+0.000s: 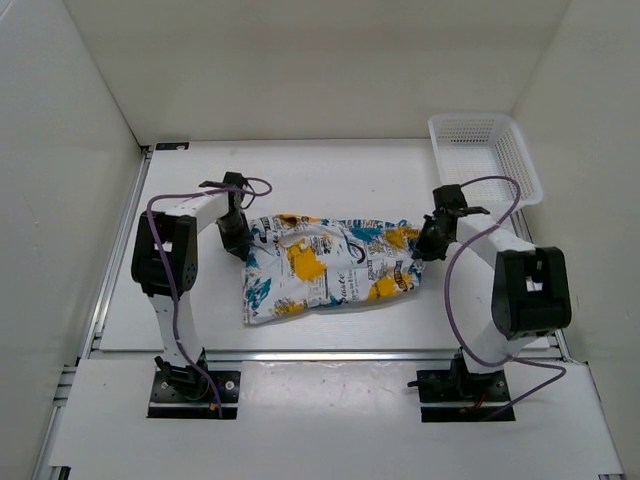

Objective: Fold and stack the shorts
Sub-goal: Fold the shorts

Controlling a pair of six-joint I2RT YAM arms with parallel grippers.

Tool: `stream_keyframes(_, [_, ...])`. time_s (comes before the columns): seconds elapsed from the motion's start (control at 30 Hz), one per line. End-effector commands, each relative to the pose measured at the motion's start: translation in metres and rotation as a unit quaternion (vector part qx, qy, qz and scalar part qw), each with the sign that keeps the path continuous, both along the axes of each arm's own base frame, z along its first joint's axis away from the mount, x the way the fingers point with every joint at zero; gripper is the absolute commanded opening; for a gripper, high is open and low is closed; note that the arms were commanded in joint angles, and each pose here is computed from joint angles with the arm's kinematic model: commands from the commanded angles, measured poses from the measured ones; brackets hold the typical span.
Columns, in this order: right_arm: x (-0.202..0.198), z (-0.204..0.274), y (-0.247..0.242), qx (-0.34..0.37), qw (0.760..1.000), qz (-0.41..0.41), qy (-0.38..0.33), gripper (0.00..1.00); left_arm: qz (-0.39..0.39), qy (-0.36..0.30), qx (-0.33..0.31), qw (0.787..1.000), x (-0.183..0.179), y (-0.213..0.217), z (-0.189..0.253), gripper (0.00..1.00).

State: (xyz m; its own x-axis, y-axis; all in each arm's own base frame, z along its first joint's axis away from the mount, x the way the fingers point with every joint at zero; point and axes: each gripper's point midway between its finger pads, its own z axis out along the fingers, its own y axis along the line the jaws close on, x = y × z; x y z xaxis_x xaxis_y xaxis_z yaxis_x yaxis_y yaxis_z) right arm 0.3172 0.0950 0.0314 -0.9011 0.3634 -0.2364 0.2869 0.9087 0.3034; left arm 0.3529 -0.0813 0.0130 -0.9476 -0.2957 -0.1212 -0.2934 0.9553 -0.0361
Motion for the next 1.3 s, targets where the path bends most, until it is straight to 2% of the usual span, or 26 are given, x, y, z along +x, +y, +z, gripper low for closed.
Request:
stream_keyframes(0.0, [-0.004,0.036,-0.03,-0.071,0.996,-0.023,-0.044,0.0,-0.008,-0.006,-0.01,1.0,-0.024,-0.011,0.013,0.1])
stream_keyframes(0.17, [-0.012,0.08,-0.034,-0.092,0.992,-0.007,-0.082,0.0,-0.007,-0.036,-0.029,0.999,-0.052,-0.018,0.039,0.1])
stream_keyframes(0.33, [-0.006,0.116,-0.013,-0.099,0.988,0.023,-0.113,0.0,-0.016,-0.022,-0.046,0.999,-0.062,-0.025,0.03,0.1])
stream_keyframes(0.5, [-0.005,0.16,0.038,-0.089,0.981,0.064,-0.163,0.0,-0.022,-0.009,-0.06,0.998,-0.055,-0.036,0.011,0.1])
stream_keyframes(0.6, [-0.015,0.169,0.075,-0.086,0.976,0.103,-0.171,0.0,-0.027,0.006,-0.06,0.998,-0.053,-0.038,0.001,0.1])
stream_keyframes(0.7, [-0.031,0.182,0.137,-0.068,0.965,0.167,-0.188,0.0,-0.027,0.011,-0.063,0.998,-0.052,-0.04,-0.002,0.1])
stream_keyframes(0.87, [-0.054,0.178,0.216,-0.058,0.948,0.247,-0.191,0.0,-0.028,0.008,-0.069,0.997,-0.05,-0.042,-0.002,0.1])
stream_keyframes(0.97, [-0.073,0.158,0.267,-0.065,0.934,0.3,-0.182,0.0,-0.028,0.012,-0.068,0.997,-0.053,-0.041,-0.004,0.1])
stream_keyframes(1.03, [-0.074,0.16,0.288,-0.059,0.928,0.315,-0.19,0.0,-0.028,0.012,-0.068,0.997,-0.053,-0.041,-0.004,0.1])
stream_keyframes(1.27, [-0.089,0.123,0.353,-0.062,0.909,0.37,-0.18,0.0,-0.023,0.008,-0.069,0.997,-0.055,-0.041,0.0,0.1])
